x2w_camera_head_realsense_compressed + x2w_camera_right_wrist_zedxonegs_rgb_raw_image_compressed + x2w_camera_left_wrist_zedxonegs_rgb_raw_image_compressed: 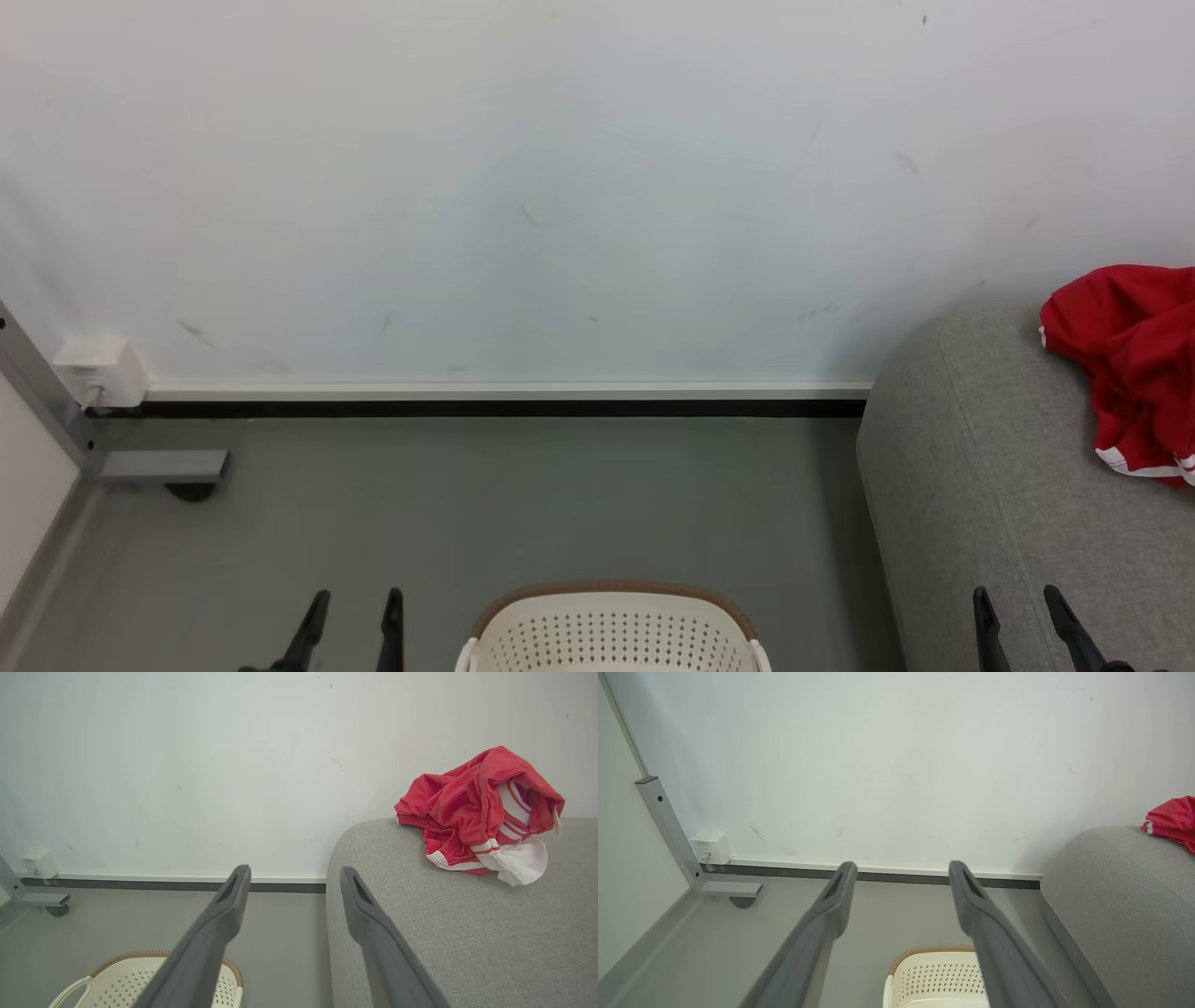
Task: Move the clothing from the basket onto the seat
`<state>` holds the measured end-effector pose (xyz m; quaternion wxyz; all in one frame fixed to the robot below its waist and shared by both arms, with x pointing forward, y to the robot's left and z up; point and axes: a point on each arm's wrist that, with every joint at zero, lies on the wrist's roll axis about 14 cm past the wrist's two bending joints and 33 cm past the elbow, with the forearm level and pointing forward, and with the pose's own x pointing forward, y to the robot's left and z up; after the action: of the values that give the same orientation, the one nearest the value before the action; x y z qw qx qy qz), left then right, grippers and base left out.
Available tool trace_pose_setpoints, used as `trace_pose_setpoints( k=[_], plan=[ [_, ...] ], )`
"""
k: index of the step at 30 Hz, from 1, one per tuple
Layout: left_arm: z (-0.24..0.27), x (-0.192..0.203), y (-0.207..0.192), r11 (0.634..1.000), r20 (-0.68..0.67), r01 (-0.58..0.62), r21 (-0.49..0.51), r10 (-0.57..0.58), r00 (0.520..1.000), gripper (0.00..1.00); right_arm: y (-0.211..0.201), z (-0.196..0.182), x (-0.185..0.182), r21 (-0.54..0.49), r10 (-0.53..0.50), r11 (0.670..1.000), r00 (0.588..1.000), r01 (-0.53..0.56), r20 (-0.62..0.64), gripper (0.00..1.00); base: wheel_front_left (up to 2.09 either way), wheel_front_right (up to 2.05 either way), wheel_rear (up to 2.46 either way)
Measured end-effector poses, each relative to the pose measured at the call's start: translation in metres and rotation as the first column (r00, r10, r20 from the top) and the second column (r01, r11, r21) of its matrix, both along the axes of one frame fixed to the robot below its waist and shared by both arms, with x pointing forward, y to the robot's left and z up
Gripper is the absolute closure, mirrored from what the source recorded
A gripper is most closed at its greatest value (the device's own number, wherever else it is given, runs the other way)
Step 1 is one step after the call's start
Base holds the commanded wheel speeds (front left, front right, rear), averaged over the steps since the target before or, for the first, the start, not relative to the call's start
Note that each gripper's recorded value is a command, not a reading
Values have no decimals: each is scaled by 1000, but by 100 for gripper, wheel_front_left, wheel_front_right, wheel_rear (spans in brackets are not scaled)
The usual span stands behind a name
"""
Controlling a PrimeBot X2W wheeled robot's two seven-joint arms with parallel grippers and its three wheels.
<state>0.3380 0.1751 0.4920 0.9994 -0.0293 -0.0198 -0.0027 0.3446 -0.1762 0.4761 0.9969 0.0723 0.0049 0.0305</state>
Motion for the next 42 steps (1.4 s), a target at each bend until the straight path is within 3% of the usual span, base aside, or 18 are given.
trace_pose_setpoints(
  k=[16,17,22,30,42],
  plan=[
    [-3,0,4,1000,-9,-7,0,7,1000,0,1,-2,1,11,3,1000,1000,-3,-6,0,0,0,0],
    [-3,0,1,1000,-9,8,-1,-8,1000,100,1,-2,1,12,3,1000,1000,-3,-6,100,0,0,0],
    [-21,-6,-1,1000,-66,7,-13,-8,998,100,2,-19,-5,21,0,1000,998,1,-66,100,0,0,0],
    [-30,-5,7,987,-121,-42,-158,23,992,100,-3,-25,-5,157,-35,986,993,52,-109,100,0,0,0],
    [-27,2,14,928,-137,-88,-363,40,990,100,-10,-20,0,351,-68,930,990,109,-127,100,0,0,0]
  ],
)
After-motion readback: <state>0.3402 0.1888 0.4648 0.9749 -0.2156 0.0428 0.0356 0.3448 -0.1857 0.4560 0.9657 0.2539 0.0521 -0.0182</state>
